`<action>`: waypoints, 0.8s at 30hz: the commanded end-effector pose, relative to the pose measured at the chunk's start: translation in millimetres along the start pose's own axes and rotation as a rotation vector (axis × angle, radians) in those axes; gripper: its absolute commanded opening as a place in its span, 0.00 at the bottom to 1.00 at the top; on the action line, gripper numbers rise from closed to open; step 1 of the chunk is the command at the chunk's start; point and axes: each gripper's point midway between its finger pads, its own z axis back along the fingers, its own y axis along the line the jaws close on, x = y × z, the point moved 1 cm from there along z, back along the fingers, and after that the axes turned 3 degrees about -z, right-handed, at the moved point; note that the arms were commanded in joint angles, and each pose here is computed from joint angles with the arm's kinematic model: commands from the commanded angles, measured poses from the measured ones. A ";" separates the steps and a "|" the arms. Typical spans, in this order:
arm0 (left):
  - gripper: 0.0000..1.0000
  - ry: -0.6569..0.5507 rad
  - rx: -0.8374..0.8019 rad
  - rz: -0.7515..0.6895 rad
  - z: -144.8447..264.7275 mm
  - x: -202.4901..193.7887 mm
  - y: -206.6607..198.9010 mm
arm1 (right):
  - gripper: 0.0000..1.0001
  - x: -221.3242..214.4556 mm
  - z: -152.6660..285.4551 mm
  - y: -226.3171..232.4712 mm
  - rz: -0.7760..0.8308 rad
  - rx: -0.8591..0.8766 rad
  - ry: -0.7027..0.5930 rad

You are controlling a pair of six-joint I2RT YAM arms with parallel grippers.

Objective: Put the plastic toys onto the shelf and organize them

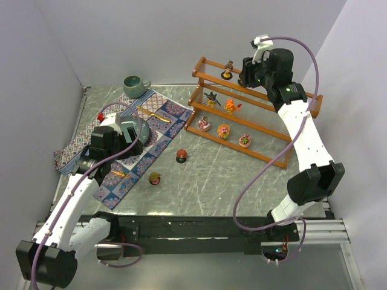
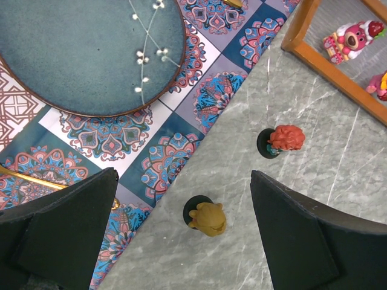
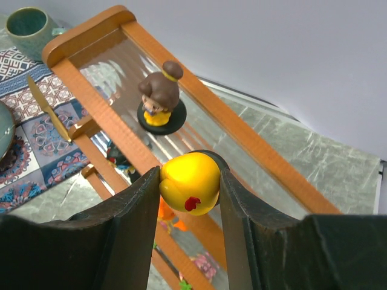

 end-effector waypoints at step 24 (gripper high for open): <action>0.97 -0.022 -0.007 -0.011 -1.4 8.0 1.2 | 0.28 9.8 -22.2 -12.3 -0.007 0.046 0.003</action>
